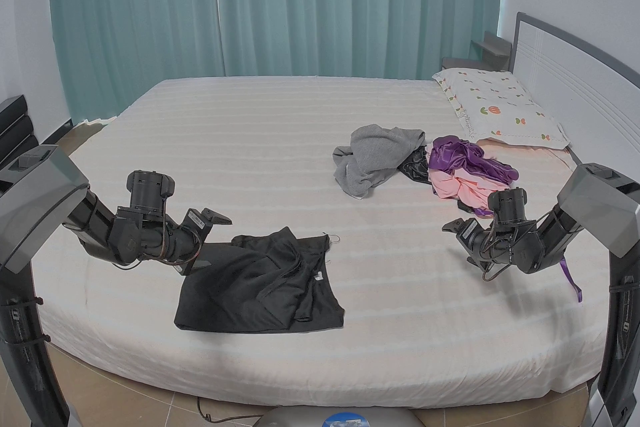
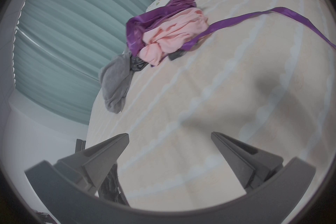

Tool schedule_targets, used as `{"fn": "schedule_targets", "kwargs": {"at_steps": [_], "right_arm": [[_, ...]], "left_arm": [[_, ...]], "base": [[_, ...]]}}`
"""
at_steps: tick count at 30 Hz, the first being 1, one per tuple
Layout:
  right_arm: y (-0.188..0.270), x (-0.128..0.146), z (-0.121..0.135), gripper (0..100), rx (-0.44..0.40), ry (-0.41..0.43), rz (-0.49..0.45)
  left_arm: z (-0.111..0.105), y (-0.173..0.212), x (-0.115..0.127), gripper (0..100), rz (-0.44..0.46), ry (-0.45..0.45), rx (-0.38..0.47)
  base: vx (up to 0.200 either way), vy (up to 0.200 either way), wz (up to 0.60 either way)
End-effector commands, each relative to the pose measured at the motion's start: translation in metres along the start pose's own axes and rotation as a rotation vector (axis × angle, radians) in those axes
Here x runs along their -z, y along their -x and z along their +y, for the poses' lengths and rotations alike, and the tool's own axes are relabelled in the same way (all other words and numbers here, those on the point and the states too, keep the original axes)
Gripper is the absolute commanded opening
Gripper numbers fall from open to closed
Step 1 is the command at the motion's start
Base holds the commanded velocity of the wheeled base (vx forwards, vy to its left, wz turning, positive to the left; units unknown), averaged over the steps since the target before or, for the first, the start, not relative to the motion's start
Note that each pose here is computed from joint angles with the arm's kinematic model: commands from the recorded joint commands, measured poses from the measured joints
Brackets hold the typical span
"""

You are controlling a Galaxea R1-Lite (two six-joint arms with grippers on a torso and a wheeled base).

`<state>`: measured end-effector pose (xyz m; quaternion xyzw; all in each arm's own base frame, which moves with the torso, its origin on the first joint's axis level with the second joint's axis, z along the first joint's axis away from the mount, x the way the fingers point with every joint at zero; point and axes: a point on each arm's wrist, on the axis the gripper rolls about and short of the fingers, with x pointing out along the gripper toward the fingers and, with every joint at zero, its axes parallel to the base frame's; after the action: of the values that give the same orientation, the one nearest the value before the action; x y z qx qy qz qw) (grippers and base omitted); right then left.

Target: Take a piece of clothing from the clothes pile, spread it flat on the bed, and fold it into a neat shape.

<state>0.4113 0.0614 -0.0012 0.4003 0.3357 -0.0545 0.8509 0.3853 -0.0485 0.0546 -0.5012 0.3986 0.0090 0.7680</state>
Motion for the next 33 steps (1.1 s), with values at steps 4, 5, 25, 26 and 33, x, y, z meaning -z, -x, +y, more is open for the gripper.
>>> {"fn": "schedule_targets", "kwargs": {"at_steps": [4, 5, 25, 26, 33], "right_arm": [[0.026, 0.019, 0.039, 100, -0.071, 0.082, 0.013], [0.028, 0.023, 0.042, 100, -0.076, 0.099, 0.021], [0.033, 0.104, 0.044, 100, -0.047, 0.389, 0.145], [0.034, 0.106, 0.043, 100, -0.039, 0.406, 0.141], [0.036, 0.12, 0.047, 100, -0.044, 0.466, 0.156]], "left_arm": [[0.004, -0.001, -0.007, 100, 0.002, 0.013, 0.003], [0.005, -0.001, -0.007, 100, 0.003, 0.013, 0.002], [0.008, -0.01, -0.003, 100, 0.018, 0.005, -0.012], [0.008, -0.011, -0.003, 100, 0.02, 0.004, -0.013], [0.008, -0.011, -0.002, 100, 0.02, 0.002, -0.014]], "base": [[0.0, 0.2, 0.0], [0.0, 0.2, 0.0], [0.0, 0.19, 0.0], [0.0, 0.0, 0.0], [0.0, 0.0, 0.0]]}}
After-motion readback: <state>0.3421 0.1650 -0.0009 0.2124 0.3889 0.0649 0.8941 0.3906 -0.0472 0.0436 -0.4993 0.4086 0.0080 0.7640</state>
